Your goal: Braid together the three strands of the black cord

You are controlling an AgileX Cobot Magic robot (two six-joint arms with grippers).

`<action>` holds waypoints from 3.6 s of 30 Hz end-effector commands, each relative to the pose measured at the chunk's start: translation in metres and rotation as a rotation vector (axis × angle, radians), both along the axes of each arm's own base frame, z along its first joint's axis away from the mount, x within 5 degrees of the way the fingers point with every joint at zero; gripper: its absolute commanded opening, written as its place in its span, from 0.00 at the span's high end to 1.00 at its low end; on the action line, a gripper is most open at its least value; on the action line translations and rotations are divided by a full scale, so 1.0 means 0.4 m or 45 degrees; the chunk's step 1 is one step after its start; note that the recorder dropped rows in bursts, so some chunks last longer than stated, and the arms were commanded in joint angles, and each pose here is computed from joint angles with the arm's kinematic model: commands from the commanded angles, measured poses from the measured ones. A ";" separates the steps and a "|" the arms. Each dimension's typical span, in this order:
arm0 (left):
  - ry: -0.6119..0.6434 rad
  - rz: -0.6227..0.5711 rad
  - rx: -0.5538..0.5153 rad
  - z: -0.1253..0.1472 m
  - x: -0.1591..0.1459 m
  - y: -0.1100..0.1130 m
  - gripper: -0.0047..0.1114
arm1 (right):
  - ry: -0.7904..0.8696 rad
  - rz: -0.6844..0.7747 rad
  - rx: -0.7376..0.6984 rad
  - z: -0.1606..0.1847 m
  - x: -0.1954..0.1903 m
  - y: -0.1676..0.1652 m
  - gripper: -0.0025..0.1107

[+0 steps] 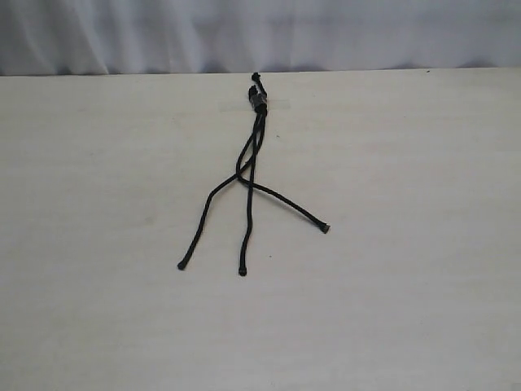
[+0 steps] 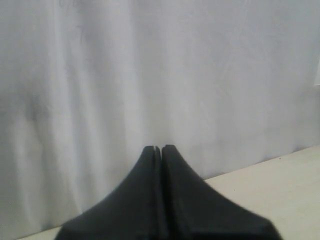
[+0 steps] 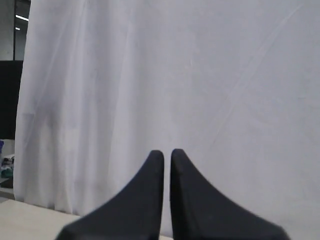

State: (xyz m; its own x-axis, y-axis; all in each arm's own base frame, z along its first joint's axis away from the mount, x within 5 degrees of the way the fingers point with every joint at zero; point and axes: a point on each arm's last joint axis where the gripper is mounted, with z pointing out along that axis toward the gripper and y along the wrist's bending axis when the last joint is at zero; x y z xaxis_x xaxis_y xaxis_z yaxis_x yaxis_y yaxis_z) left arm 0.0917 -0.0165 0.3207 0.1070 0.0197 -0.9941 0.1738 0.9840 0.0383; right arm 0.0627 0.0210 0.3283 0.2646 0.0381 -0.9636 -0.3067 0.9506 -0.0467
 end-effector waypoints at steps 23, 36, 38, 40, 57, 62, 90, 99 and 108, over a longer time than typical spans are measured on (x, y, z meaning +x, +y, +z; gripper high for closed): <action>0.034 0.372 0.065 -0.272 -0.089 0.057 0.96 | -0.129 -0.005 0.051 0.015 -0.049 -0.018 0.94; 0.116 0.378 0.044 -0.286 -0.089 0.059 0.96 | -0.129 -0.005 0.051 0.015 -0.049 -0.018 0.94; 0.117 0.374 0.014 -0.286 -0.089 0.058 0.96 | -0.129 -0.005 0.051 0.015 -0.049 -0.018 0.94; 0.119 0.368 -0.025 -0.286 -0.089 0.058 0.96 | -0.129 -0.005 0.051 0.015 -0.049 -0.018 0.94; 0.255 0.369 -0.019 -0.311 -0.090 0.058 0.96 | -0.129 -0.005 0.051 0.015 -0.049 -0.018 0.94; 0.284 0.369 0.047 -0.316 -0.091 0.058 0.96 | -0.129 -0.005 0.051 0.015 -0.049 -0.018 0.94; 0.279 0.369 0.049 -0.315 -0.091 0.058 0.96 | 0.051 -0.037 -0.245 -0.158 -0.003 0.001 0.94; 0.279 0.369 0.049 -0.315 -0.091 0.058 0.96 | 0.279 -0.010 -0.218 -0.296 0.008 0.004 0.94; 0.271 0.369 0.049 -0.314 -0.090 0.058 0.96 | 0.344 -0.290 0.293 -0.290 0.007 -0.045 0.94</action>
State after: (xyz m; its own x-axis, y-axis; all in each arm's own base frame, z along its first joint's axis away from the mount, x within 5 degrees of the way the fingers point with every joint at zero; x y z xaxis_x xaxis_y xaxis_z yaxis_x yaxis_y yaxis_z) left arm 0.0555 0.0067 0.1954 -0.1265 0.0600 -0.9902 -0.1040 0.9919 0.0734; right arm 0.0663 0.0090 0.2154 0.0321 0.1984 -0.9796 -0.1494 0.9700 0.1916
